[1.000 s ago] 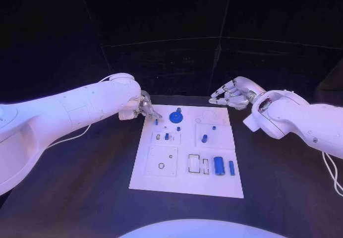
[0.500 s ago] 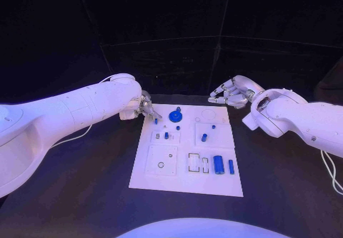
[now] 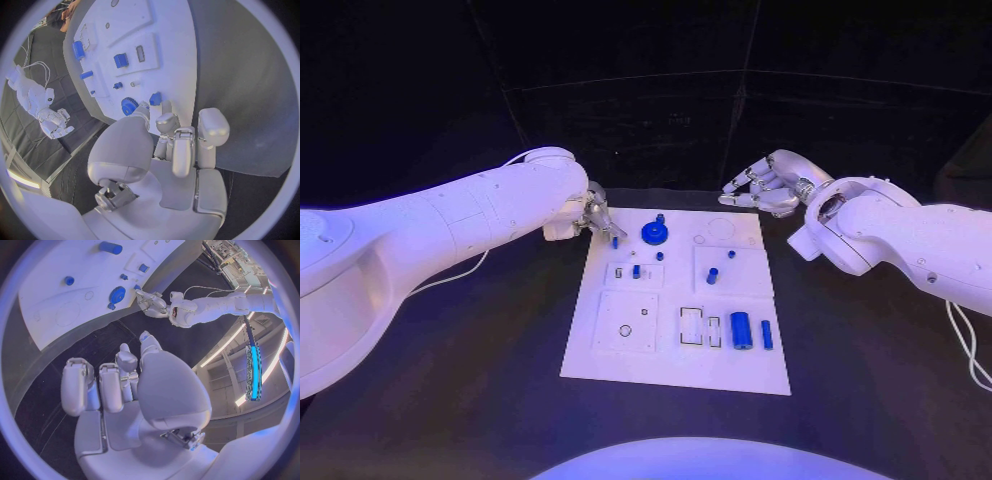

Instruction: Assemble the parts on the task board

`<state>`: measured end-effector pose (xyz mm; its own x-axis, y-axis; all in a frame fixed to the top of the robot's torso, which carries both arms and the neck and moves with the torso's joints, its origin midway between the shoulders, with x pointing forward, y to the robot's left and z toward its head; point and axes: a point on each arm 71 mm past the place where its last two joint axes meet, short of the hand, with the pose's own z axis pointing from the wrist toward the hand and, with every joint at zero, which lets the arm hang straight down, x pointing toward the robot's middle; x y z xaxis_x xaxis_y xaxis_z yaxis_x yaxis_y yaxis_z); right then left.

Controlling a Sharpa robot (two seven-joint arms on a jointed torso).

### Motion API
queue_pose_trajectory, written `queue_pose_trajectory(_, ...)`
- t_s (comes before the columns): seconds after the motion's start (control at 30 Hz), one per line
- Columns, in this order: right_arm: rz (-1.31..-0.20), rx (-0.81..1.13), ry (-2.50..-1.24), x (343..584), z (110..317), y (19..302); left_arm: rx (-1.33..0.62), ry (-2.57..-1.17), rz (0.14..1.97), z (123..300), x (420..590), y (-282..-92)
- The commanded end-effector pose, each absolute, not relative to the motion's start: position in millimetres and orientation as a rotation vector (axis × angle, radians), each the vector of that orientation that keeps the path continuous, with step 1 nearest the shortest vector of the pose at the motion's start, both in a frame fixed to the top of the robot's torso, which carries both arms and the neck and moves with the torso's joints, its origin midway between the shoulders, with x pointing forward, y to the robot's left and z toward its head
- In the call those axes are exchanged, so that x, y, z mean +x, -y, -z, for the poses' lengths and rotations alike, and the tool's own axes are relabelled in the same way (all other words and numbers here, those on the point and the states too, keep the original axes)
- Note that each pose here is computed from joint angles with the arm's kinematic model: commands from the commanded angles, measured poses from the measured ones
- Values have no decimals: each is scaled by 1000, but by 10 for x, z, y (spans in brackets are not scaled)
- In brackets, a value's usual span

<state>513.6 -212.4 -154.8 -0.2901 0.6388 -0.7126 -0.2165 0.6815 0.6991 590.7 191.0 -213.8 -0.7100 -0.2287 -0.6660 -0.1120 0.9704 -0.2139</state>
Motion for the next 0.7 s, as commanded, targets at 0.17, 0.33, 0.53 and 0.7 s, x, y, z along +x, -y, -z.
queue_pose_trajectory(0.17, -876, 336, -1663, 5136, 1531, 2104, -219, -2366, 219, 2135, 5909, -1874)
queue_pose_trajectory(0.33, -876, 336, -1663, 5136, 1531, 2103, -213, -2371, 226, 2141, 5906, -1860)
queue_pose_trajectory(0.53, -878, 335, -1663, 5136, 1531, 2097, -208, -2373, 231, 2147, 5903, -1842)
queue_pose_trajectory(0.7, -878, 334, -1664, 5136, 1531, 2093, -206, -2374, 234, 2152, 5901, -1830)
